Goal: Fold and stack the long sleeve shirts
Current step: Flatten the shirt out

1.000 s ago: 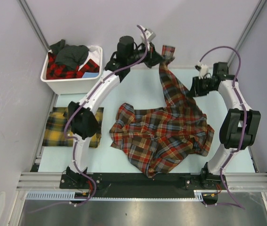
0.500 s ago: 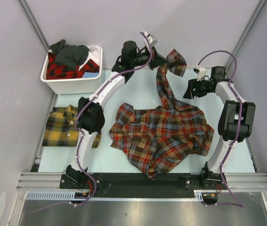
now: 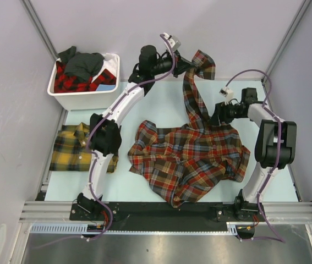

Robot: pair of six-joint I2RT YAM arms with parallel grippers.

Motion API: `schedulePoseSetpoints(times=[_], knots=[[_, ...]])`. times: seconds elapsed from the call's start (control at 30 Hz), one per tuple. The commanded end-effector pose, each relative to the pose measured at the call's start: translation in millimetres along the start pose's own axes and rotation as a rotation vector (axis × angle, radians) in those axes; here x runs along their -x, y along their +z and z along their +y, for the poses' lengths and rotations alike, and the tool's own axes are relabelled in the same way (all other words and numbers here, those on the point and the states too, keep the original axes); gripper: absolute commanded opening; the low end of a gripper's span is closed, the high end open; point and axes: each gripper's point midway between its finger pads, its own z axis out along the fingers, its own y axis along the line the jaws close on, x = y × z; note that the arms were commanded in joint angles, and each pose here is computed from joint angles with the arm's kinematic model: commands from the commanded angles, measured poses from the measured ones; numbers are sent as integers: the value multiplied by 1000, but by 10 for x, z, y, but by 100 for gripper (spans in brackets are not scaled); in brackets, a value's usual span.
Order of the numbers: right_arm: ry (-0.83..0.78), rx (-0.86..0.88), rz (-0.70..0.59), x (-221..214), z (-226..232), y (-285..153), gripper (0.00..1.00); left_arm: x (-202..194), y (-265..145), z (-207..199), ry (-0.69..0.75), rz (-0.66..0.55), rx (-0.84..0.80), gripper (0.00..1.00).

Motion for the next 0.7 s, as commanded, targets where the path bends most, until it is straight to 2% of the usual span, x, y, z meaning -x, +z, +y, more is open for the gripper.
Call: schedulePoseSetpoints(times=[0.0,0.07,0.13,0.17,0.23,0.33,0.37,0.43,0.47,0.5,0.53,0.57,0.6,0.63,0.67], knots=[[-95,40,-75,260,134,142,71,425,-44,8,73,-92,3,0],[-78,29,-81,297,73,244,67,433,-48,13,77,-92,8,0],[-66,4,-92,352,-8,266,57,461,-63,13,82,-92,11,0],[-48,-12,-97,376,-47,270,49,472,-74,17,85,-91,13,0],[-38,-42,-107,420,-133,236,42,498,-97,18,89,-90,15,0],[-33,-117,-142,553,-292,146,14,592,-151,-92,92,-89,-30,0],[-42,-150,-160,644,-363,92,0,772,-214,-240,114,-102,-70,0],[-17,-202,-191,745,-515,-65,0,838,-345,-706,131,-68,-272,0],[-19,-222,-221,901,-564,-175,0,933,-472,-1095,142,-50,-379,0],[16,-225,-245,955,-634,-310,0,748,-631,-1473,87,32,-539,0],[24,-225,-256,1020,-649,-390,0,647,-753,-1742,71,79,-610,0],[45,-220,-251,1028,-636,-462,0,273,-777,-1997,176,102,-692,0],[39,-215,-273,1112,-633,-587,0,116,-1121,-2356,95,200,-741,5],[17,-213,-282,1159,-575,-672,0,-112,-1223,-2457,149,247,-744,8],[27,-203,-267,1113,-528,-717,0,-573,-1340,-2571,197,310,-775,15]])
